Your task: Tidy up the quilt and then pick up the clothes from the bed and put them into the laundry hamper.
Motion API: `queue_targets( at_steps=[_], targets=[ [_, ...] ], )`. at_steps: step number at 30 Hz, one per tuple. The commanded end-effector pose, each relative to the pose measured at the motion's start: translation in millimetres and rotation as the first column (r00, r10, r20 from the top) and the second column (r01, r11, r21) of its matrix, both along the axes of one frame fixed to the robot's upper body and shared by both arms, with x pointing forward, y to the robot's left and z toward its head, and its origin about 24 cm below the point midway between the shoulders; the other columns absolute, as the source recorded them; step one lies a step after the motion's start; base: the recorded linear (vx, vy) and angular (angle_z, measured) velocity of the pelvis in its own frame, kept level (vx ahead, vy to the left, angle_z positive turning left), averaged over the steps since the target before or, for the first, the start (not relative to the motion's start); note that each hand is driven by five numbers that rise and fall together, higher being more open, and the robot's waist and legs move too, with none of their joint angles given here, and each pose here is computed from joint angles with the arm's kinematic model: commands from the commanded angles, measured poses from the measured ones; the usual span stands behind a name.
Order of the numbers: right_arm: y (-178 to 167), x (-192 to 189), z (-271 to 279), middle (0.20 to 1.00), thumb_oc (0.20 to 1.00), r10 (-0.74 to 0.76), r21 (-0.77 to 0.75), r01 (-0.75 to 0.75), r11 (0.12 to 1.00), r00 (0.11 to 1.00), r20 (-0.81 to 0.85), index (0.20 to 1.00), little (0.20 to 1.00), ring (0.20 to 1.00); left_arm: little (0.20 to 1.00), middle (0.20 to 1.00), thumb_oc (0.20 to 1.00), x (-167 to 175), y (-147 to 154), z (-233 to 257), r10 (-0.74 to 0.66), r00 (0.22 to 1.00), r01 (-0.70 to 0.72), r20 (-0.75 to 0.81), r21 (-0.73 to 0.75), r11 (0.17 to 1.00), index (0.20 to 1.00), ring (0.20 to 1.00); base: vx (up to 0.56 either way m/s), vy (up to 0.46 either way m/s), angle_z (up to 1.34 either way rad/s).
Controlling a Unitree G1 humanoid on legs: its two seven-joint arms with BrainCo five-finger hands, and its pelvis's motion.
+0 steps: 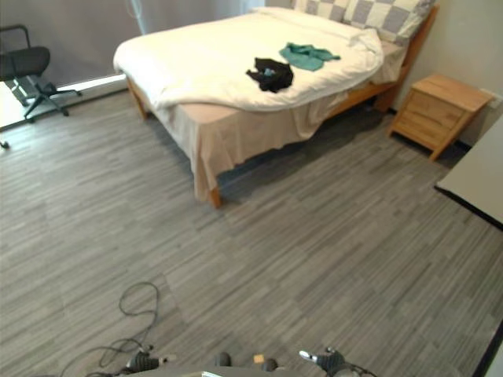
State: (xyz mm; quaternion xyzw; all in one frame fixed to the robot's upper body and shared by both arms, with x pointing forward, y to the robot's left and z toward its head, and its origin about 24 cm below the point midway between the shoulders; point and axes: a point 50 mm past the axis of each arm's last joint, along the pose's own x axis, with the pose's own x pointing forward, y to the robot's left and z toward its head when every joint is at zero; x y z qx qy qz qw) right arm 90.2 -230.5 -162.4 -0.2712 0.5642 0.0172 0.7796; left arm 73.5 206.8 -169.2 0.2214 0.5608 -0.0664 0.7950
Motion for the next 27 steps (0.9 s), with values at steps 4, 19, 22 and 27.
queue_targets(
  at_steps=[4, 19, 22, 27],
  targets=[
    [-8, 22, 7, 1.000, 1.000, 0.044, -0.058, -0.042, 0.997, 0.998, 0.035, 1.000, 1.000, 1.000, 1.000, 1.000, 1.000, 18, 6, 3, -0.039, 0.999, 0.038, 0.021, 0.057, 0.998, 1.000, 1.000, 0.01, 0.015, -0.05],
    [-5, 32, 9, 1.000, 1.000, -0.083, -0.007, 0.084, 0.996, 0.992, 0.090, 1.000, 1.000, 1.000, 1.000, 1.000, 1.000, 30, 21, 9, 0.023, 0.999, -0.027, 0.050, 0.098, 0.995, 1.000, 1.000, 0.07, 0.089, -0.14],
    [0, 32, 8, 1.000, 1.000, -0.115, 0.017, 0.114, 0.993, 0.987, 0.111, 1.000, 1.000, 1.000, 1.000, 1.000, 1.000, 34, 22, 10, -0.026, 0.998, 0.020, 0.049, 0.113, 0.993, 1.000, 1.000, 0.46, -0.048, -0.06],
    [-8, 28, 9, 1.000, 1.000, -0.160, 0.009, 0.160, 0.987, 0.981, 0.110, 1.000, 1.000, 1.000, 1.000, 1.000, 1.000, 42, 23, 12, -0.079, 0.995, 0.070, 0.067, 0.127, 0.989, 1.000, 1.000, 0.52, -0.145, 0.26]
  ],
)
